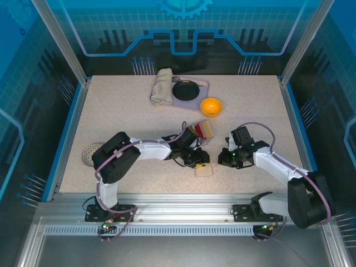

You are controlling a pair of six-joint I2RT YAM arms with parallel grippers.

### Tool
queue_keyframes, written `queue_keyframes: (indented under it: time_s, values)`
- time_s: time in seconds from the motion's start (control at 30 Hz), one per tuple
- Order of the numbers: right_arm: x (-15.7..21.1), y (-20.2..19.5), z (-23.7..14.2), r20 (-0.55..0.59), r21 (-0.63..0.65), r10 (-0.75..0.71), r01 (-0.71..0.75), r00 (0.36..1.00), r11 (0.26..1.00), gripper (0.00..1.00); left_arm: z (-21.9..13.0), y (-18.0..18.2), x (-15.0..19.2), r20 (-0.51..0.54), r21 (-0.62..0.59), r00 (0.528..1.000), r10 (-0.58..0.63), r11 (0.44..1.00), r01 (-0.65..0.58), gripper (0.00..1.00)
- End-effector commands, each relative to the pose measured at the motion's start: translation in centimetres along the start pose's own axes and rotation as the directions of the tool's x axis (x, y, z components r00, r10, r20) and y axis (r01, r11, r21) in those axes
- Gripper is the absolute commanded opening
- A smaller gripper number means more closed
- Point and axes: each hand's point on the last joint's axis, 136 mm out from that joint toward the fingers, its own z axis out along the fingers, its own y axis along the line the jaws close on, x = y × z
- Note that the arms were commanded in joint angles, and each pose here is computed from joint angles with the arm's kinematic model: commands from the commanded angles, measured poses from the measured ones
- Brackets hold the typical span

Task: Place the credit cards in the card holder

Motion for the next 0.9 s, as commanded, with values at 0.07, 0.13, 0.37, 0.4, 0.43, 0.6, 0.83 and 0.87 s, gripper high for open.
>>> queue_keyframes:
  time_s: [0.07, 0.13, 0.37, 0.4, 0.43, 0.6, 0.83, 0.87]
  values:
    - [-0.3, 0.5, -0.8, 0.007, -0.029, 0.0, 0.0, 1.0, 1.0, 0.07, 0.2, 0.6, 0.6, -0.033, -0.029, 0.999, 0.001, 1.0, -0.001, 0.34]
    - [-0.4, 0.9, -1.0, 0.011, -0.046, -0.005, 0.005, 1.0, 0.999, 0.04, -0.1, 0.3, 0.6, -0.026, -0.027, 1.0, 0.011, 1.0, -0.011, 0.34]
    - [-0.7, 1.5, -1.2, 0.014, -0.08, -0.016, 0.017, 1.0, 0.997, 0.0, -2.6, -0.9, 0.1, 0.039, -0.068, 0.994, 0.103, 0.993, -0.1, 0.4]
    - [-0.7, 1.5, -1.2, 0.013, -0.08, -0.017, 0.018, 1.0, 0.997, 0.0, -3.2, -0.8, 0.1, 0.052, -0.088, 0.992, 0.116, 0.99, -0.111, 0.41]
    - [-0.7, 1.4, -1.2, 0.011, -0.079, -0.018, 0.019, 1.0, 0.997, 0.0, -3.8, -0.8, 0.0, 0.067, -0.107, 0.989, 0.129, 0.987, -0.121, 0.42]
    - [-0.6, 1.5, -1.0, 0.005, -0.08, -0.02, 0.021, 1.0, 0.997, 0.0, -5.8, 1.0, -0.3, 0.113, -0.226, 0.983, 0.143, 0.967, -0.114, 0.46]
    - [-0.7, 1.7, -1.1, 0.001, -0.088, -0.025, 0.025, 1.0, 0.996, 0.0, -4.3, 3.2, -0.3, 0.054, -0.267, 0.993, 0.101, 0.96, -0.083, 0.43]
    - [-0.7, 1.7, -1.1, 0.0, -0.089, -0.025, 0.025, 1.0, 0.996, 0.0, -4.0, 3.3, -0.2, 0.042, -0.266, 0.994, 0.1, 0.96, -0.085, 0.43]
